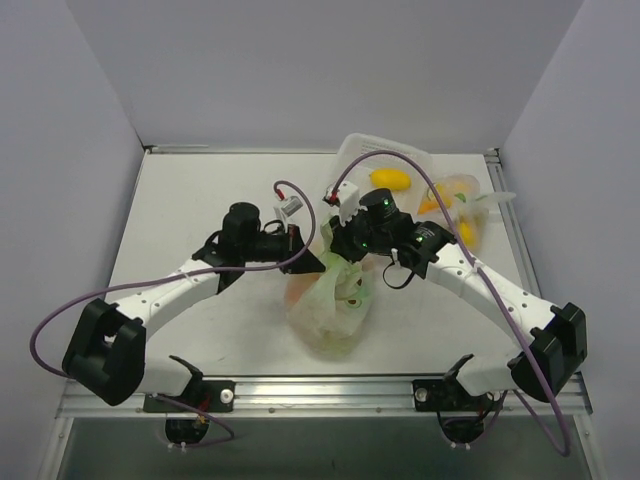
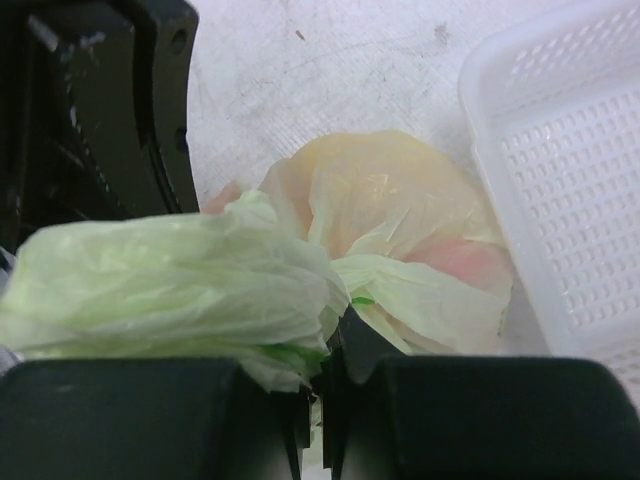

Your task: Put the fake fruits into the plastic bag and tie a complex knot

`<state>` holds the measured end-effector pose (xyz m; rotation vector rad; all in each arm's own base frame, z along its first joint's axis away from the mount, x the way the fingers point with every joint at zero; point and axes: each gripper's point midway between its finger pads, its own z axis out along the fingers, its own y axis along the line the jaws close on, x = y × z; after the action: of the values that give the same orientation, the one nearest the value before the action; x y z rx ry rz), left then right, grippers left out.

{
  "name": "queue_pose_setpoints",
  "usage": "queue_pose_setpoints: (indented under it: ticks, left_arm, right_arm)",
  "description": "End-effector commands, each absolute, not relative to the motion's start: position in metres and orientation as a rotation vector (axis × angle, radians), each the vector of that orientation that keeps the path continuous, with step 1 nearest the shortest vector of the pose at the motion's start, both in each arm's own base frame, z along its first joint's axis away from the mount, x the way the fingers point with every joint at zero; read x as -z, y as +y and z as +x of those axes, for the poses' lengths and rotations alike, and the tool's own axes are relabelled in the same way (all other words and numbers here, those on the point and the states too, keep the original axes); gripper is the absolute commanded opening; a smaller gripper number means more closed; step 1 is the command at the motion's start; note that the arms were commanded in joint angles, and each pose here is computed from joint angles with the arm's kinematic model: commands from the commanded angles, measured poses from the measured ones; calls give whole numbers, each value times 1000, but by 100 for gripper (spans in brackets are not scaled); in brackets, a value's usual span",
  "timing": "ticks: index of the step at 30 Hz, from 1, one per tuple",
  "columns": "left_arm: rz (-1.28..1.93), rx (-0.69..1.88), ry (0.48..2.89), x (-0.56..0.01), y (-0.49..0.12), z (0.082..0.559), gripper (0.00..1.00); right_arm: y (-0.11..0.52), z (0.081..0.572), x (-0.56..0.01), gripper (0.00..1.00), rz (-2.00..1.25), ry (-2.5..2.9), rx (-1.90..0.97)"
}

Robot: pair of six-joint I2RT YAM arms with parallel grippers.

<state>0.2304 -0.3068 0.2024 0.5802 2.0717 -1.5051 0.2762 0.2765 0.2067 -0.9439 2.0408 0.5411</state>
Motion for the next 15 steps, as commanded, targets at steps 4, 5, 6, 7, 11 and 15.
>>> queue_pose_setpoints:
  ticks: [4,5,6,7,11,15]
  left_arm:
    - [464,1514,2185,-167,-322,223,0]
    - [449,1525,2194,-165,-327,222,0]
    - [408,1529,2229,-157,-331,225,0]
    - [387,1531,2231,-155,-334,228,0]
    - [270,1601,2172,-156,-343,241,0]
    - [247,1657,2146,-164,-344,244,0]
  right_arm:
    - [263,296,-209,0,-624,2142,-503]
    - [264,295,-209,0,-602,2154,-513]
    - [264,294,-208,0,-594,2159,-519]
    - [265,292,-207,0,-586,2168,-539]
    - [278,271,-201,0,-631,2203,-698]
    - [278,246,-206,53,-718,2206,-866]
